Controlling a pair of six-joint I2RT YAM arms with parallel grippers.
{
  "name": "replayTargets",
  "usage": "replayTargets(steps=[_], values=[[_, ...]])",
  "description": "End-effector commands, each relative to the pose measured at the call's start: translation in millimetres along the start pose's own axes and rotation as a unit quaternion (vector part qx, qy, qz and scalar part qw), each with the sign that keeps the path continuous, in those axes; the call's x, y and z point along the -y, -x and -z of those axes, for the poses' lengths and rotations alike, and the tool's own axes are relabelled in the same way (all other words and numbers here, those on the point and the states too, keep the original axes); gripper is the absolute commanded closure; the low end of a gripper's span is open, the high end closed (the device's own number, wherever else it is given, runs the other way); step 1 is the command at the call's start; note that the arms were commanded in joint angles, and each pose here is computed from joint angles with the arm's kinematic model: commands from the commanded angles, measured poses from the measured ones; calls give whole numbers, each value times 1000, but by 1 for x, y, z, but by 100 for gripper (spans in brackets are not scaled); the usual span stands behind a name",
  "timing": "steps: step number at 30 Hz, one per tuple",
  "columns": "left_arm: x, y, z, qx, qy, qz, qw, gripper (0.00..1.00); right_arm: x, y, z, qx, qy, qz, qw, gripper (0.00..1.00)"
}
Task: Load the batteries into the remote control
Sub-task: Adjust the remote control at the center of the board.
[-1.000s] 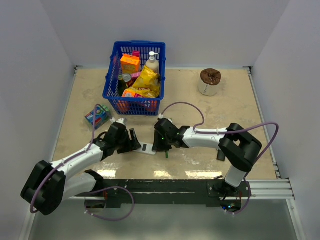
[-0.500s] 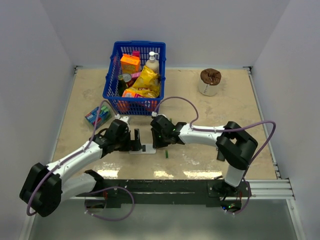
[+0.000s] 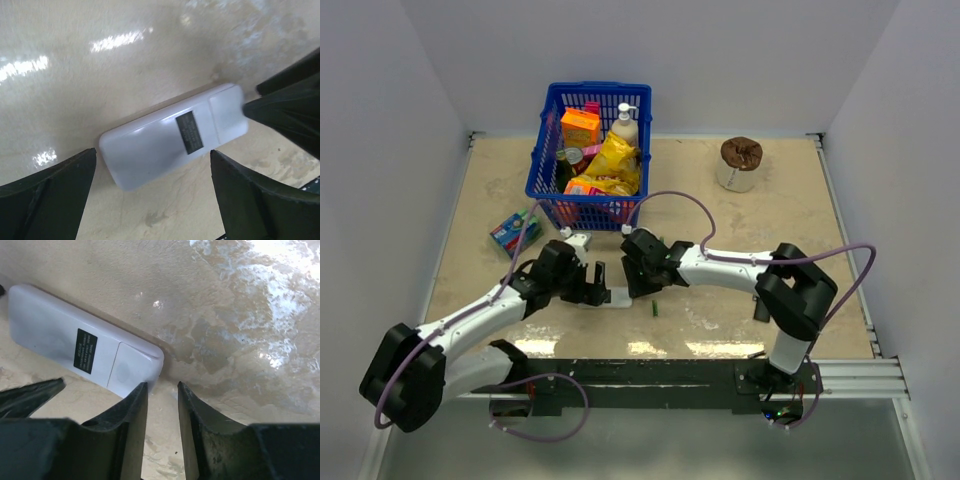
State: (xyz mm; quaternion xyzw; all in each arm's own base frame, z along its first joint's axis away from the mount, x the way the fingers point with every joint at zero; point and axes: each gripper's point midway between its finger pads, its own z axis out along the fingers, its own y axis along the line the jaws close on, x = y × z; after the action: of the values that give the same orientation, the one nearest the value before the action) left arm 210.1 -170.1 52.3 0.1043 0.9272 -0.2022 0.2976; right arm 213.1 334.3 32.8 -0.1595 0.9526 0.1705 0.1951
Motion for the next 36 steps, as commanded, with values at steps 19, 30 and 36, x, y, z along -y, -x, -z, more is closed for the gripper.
replayTargets(steps=[19,30,36], values=[[-22,-65,-18,-75,58,122,988,27,-10,0,-14,8,20,-96,995,60],[-32,-82,-22,-102,88,140,981,30,48,-43,-17,-20,-86,-85,992,62],[-33,-81,-23,-101,91,141,981,32,61,-44,-8,-27,-120,-59,991,64]])
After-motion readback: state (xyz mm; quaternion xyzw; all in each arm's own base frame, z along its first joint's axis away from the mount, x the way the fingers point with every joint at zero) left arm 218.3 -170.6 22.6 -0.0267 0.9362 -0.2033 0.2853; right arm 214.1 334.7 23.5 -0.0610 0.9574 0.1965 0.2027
